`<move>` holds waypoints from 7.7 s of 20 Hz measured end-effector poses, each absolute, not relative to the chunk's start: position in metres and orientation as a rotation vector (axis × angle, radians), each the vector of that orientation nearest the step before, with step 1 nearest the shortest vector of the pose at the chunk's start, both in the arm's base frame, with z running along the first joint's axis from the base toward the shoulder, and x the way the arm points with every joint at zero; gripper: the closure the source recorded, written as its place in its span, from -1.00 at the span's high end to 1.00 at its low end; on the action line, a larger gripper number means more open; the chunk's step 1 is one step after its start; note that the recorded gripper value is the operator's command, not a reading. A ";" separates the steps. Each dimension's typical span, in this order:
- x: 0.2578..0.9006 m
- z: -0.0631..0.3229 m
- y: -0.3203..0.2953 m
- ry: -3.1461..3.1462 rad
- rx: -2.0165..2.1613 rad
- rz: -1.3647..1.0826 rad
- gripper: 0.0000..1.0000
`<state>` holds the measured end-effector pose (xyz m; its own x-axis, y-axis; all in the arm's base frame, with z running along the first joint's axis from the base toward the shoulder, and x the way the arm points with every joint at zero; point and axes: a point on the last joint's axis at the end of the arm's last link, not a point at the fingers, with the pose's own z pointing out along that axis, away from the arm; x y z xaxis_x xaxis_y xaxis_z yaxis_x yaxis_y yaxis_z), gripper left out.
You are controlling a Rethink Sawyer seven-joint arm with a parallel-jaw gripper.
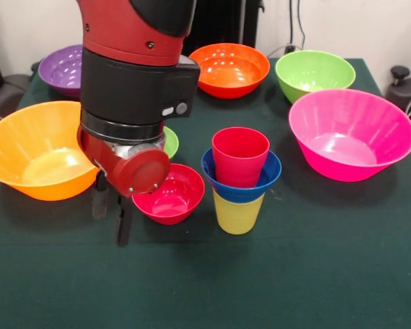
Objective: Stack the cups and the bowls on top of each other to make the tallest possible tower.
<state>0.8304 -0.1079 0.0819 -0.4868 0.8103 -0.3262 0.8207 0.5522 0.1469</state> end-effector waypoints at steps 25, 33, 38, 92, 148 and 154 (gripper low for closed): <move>0.785 0.098 -0.120 2.442 1.408 -0.067 1.00; 0.785 0.087 -0.120 2.432 1.398 -0.066 1.00; 0.782 0.073 -0.117 2.437 1.388 -0.076 1.00; 0.742 -0.026 -0.061 2.526 1.467 -0.118 1.00; 0.766 -0.028 -0.074 2.608 1.681 0.004 1.00; 0.770 -0.025 -0.075 2.601 1.675 0.009 1.00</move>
<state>0.7702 -0.0748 -0.0254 -0.4132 0.9099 -0.0373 0.9096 0.4143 0.0307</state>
